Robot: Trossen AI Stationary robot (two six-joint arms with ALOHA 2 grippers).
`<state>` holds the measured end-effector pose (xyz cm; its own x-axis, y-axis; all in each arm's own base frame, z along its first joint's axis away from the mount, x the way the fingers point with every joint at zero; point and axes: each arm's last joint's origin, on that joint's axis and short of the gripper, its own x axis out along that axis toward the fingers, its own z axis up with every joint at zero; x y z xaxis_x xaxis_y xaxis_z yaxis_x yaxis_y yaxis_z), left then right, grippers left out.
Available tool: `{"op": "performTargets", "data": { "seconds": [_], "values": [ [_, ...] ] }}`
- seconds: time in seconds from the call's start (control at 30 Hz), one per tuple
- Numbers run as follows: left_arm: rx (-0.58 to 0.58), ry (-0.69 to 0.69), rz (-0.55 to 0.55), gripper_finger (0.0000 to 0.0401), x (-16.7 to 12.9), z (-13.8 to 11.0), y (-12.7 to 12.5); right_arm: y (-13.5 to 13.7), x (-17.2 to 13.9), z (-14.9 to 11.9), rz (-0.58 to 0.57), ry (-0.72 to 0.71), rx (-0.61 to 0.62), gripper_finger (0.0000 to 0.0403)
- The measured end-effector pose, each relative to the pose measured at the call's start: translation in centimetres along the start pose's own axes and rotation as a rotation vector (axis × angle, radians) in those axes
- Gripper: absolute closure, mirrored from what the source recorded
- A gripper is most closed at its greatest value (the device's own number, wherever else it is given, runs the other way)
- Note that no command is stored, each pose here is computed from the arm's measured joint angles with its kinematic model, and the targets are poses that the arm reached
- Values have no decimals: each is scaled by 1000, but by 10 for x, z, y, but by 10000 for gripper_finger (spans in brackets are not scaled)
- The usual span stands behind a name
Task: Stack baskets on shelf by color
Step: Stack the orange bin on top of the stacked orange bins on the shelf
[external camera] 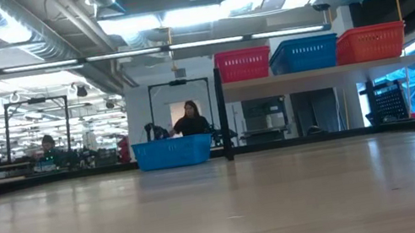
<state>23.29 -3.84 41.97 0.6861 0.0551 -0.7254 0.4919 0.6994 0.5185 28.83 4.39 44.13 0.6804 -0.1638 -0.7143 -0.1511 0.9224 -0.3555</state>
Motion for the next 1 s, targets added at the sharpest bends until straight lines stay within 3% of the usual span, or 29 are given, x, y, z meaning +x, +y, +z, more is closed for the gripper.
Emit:
{"op": "performTargets", "data": {
  "seconds": [0.27, 0.53, 0.77, 1.0],
  "values": [
    [-28, -215, -262, 401, 3, 9, -6, 1, 0, 10, 74, -127, -252, 321],
    [-50, -199, -322, 401, 28, 18, -6, -3, -1, 20, 48, -240, -215, 321],
    [-58, -238, -384, 401, 46, 22, -2, 4, 2, 22, 297, -361, -399, 321],
    [-56, -297, -426, 401, 54, 24, 3, 5, 26, 25, 328, -333, -424, 321]
  ]
}}
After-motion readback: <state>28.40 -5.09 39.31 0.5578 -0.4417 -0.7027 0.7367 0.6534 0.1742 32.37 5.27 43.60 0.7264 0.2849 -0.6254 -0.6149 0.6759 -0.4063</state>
